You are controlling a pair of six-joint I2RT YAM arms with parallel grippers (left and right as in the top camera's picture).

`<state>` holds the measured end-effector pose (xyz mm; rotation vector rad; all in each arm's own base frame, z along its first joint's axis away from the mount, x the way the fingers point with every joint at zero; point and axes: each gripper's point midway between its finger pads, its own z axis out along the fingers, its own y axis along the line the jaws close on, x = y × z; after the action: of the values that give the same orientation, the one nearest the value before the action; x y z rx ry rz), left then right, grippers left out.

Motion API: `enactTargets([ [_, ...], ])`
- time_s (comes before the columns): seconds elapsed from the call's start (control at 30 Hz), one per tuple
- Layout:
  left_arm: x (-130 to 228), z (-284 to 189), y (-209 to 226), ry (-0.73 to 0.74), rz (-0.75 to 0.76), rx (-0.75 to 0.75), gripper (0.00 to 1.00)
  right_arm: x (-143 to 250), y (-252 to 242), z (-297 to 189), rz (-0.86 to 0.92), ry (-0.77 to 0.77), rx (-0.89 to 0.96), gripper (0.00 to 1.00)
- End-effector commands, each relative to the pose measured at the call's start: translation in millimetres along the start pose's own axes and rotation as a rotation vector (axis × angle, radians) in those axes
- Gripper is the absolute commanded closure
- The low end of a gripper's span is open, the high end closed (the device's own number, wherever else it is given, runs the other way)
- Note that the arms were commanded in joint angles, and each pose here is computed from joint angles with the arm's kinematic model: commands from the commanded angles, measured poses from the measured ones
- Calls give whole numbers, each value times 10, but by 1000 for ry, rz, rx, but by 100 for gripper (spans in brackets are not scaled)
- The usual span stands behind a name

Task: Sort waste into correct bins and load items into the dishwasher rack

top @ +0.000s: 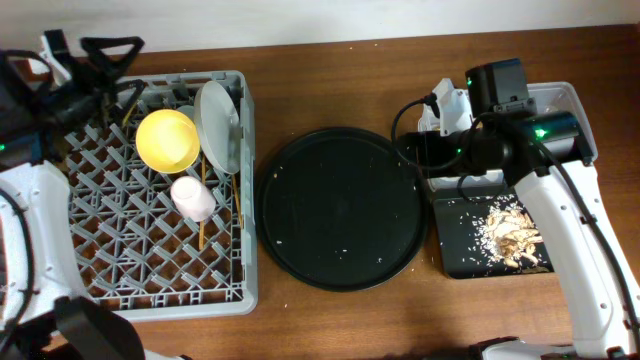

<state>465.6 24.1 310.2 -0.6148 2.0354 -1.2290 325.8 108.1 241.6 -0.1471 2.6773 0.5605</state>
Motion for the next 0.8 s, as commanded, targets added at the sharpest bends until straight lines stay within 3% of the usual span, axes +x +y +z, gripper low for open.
enactTargets([
  [0.0,-88,-167,755,-110,351,-551,1,-10,6,-33,-13,-10,2,1],
  [0.07,204,-83,807,21,427,-577,1,-10,6,-35,-13,-11,2,1],
  [0.1,323,-94,912,67,428,-624,36,-10,6,-35,-13,-11,2,1],
  [0.13,340,-186,1087,73,412,-721,61,-10,7,-35,-13,-11,1,1],
  [0.17,349,-293,1358,75,399,-847,71,-11,6,-35,-13,-11,2,1],
  [0.23,537,-220,1745,139,359,-889,71,-10,6,-35,-13,-11,2,1],
  [0.33,552,-102,1960,154,350,-897,71,-10,7,-35,-13,-11,1,1],
  [0.4,532,-147,2195,166,344,-994,72,-10,7,-35,-13,-11,1,1],
  [0.43,533,-138,2205,167,343,-994,96,-10,7,-35,-13,-11,1,1],
  [0.47,521,-136,2196,162,345,-992,100,-10,7,-35,-13,-11,1,1],
  [0.57,274,-278,1675,38,413,-938,100,-10,7,-35,-13,-11,1,1],
  [0.63,78,-713,883,-171,517,-884,100,-10,7,-35,-13,-11,1,1],
  [0.7,50,-1254,442,-348,570,-939,100,-10,6,-33,-13,-10,2,1],
  [0.73,155,-1358,250,-366,586,-887,98,-11,7,-35,-13,-11,1,1],
  [0.77,374,-1125,76,-258,614,-703,52,-10,7,-35,-13,-11,1,1],
])
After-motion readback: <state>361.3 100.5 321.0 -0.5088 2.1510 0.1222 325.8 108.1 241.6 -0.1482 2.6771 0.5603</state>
